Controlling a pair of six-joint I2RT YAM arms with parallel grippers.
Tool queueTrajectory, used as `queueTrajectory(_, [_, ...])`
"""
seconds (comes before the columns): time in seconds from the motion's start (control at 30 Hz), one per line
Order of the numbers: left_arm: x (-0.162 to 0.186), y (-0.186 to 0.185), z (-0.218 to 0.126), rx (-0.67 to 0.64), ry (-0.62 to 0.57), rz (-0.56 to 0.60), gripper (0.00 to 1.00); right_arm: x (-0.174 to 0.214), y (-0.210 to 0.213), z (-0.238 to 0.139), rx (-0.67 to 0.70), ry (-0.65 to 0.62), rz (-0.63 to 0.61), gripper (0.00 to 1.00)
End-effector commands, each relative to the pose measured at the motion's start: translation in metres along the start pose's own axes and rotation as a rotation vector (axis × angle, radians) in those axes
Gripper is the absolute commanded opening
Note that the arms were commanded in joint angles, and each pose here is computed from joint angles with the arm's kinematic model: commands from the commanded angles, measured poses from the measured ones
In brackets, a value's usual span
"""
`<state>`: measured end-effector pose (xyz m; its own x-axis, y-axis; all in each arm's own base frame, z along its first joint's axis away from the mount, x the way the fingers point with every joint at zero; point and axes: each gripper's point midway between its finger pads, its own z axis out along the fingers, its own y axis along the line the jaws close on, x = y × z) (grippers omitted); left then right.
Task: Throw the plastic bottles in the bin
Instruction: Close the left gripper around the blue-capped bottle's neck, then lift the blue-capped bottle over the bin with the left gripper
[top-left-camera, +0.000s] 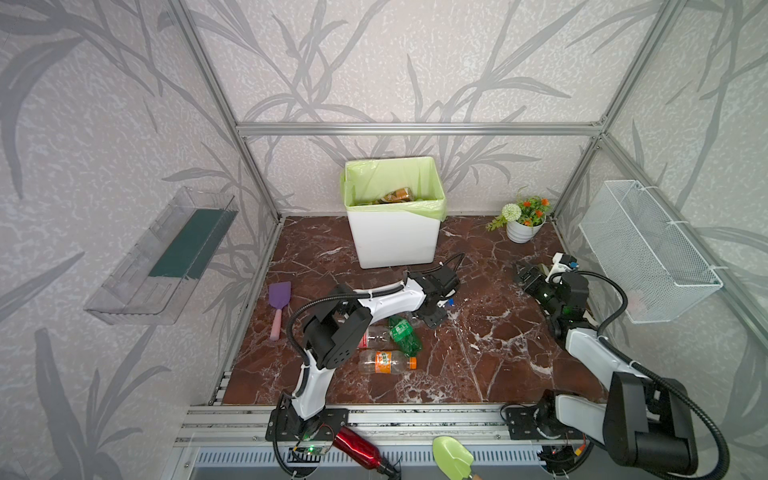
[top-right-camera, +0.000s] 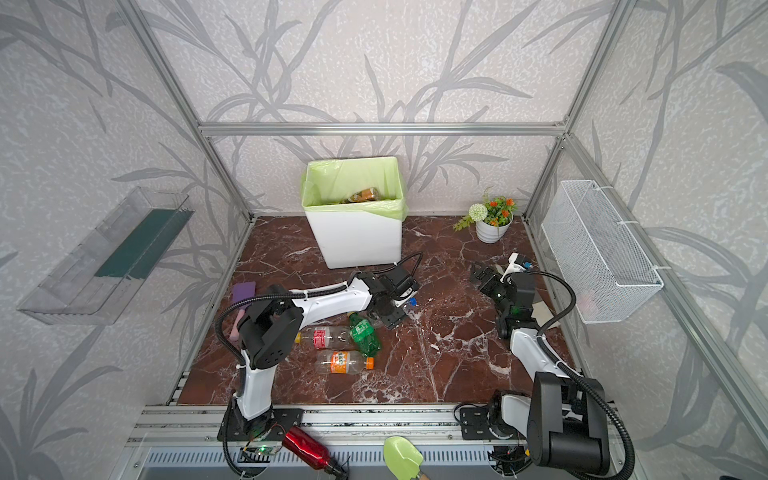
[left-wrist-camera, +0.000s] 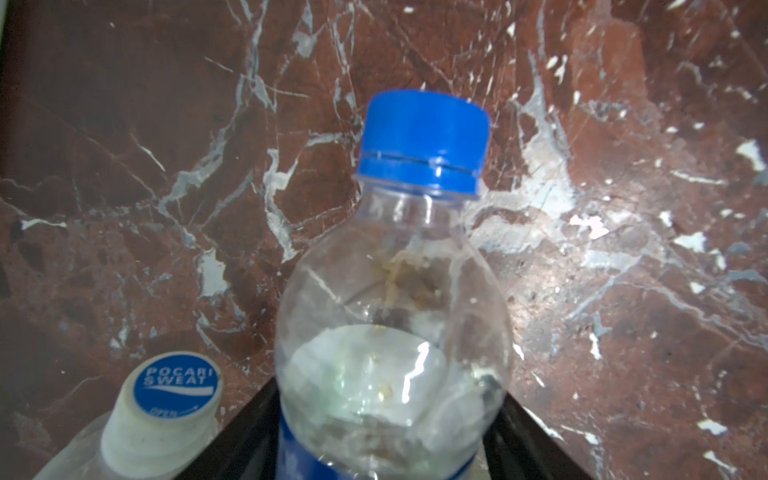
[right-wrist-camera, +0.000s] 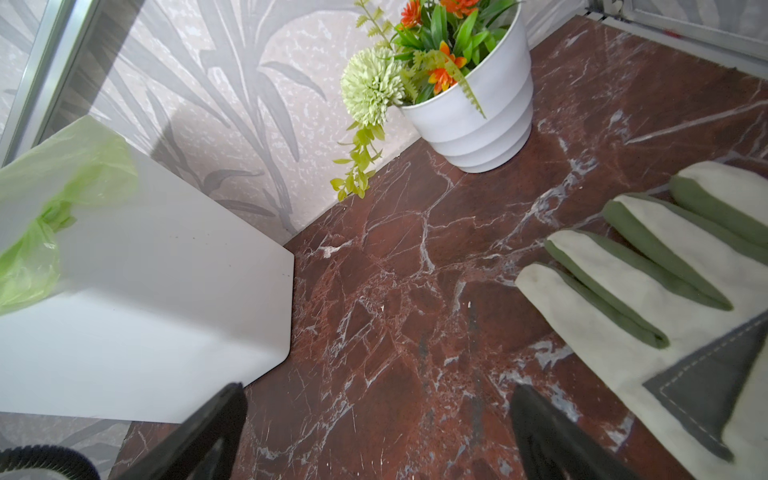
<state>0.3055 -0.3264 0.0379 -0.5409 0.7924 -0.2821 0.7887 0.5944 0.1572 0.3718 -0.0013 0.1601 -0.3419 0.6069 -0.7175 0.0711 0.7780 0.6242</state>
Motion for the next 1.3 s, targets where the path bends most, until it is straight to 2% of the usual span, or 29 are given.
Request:
queueTrajectory(0.0, [-0.005, -0.001, -0.003, 0.003, 0.006, 0.038, 0.67, -0.004, 0.004, -0.004, -0.023, -0.018, -0.002, 0.99])
queueTrajectory(0.3, [-0.022, 0.004, -0.011, -0.015, -0.037, 0.050, 0.51, -0.006, 0.002, -0.007, -0.027, -0.024, 0.005, 0.99])
queueTrajectory(0.37, [-0.030, 0.007, -0.019, -0.020, -0.065, 0.045, 0.50, -0.007, 0.002, -0.007, -0.026, -0.027, 0.008, 0.99])
queueTrajectory(0.5, [-0.057, 0.009, -0.057, 0.000, -0.208, 0.019, 0.49, -0.009, 0.001, -0.009, -0.024, -0.034, 0.007, 0.99])
queueTrajectory(0.6, [-0.078, 0.022, -0.106, -0.040, -0.379, -0.031, 0.45, -0.011, -0.001, -0.011, -0.021, -0.040, 0.007, 0.99])
queueTrajectory(0.7, [-0.094, 0.047, -0.174, -0.146, -0.599, -0.058, 0.42, -0.013, -0.003, -0.013, -0.015, -0.045, 0.004, 0.99])
queueTrajectory(0.77, [-0.102, 0.067, -0.232, -0.220, -0.754, -0.051, 0.43, -0.013, -0.005, -0.014, -0.014, -0.042, 0.005, 0.99])
queueTrajectory(0.93, [-0.100, 0.136, -0.392, -0.419, -1.083, -0.135, 0.45, -0.013, -0.004, -0.014, -0.024, -0.043, 0.013, 0.99])
queueTrajectory(1.0, [-0.094, 0.156, -0.448, -0.498, -1.214, -0.165, 0.48, -0.014, -0.002, -0.015, -0.034, -0.045, 0.012, 0.99])
queueTrajectory(1.07, [-0.090, 0.175, -0.488, -0.557, -1.303, -0.199, 0.48, -0.015, 0.001, -0.016, -0.044, -0.047, 0.012, 0.99])
queueTrajectory(1.13, [-0.093, 0.197, -0.502, -0.566, -1.320, -0.245, 0.48, -0.017, 0.006, -0.018, -0.060, -0.051, 0.005, 0.99])
queueTrajectory(1.17, [-0.098, 0.209, -0.495, -0.560, -1.299, -0.274, 0.48, -0.019, 0.008, -0.019, -0.066, -0.054, 0.003, 0.99])
queueTrajectory(1.2, [-0.105, 0.223, -0.479, -0.534, -1.261, -0.309, 0.49, -0.019, 0.009, -0.020, -0.068, -0.056, 0.002, 0.99])
queueTrajectory(1.27, [-0.116, 0.253, -0.421, -0.439, -1.118, -0.412, 0.48, -0.020, 0.010, -0.021, -0.069, -0.058, 0.000, 0.99])
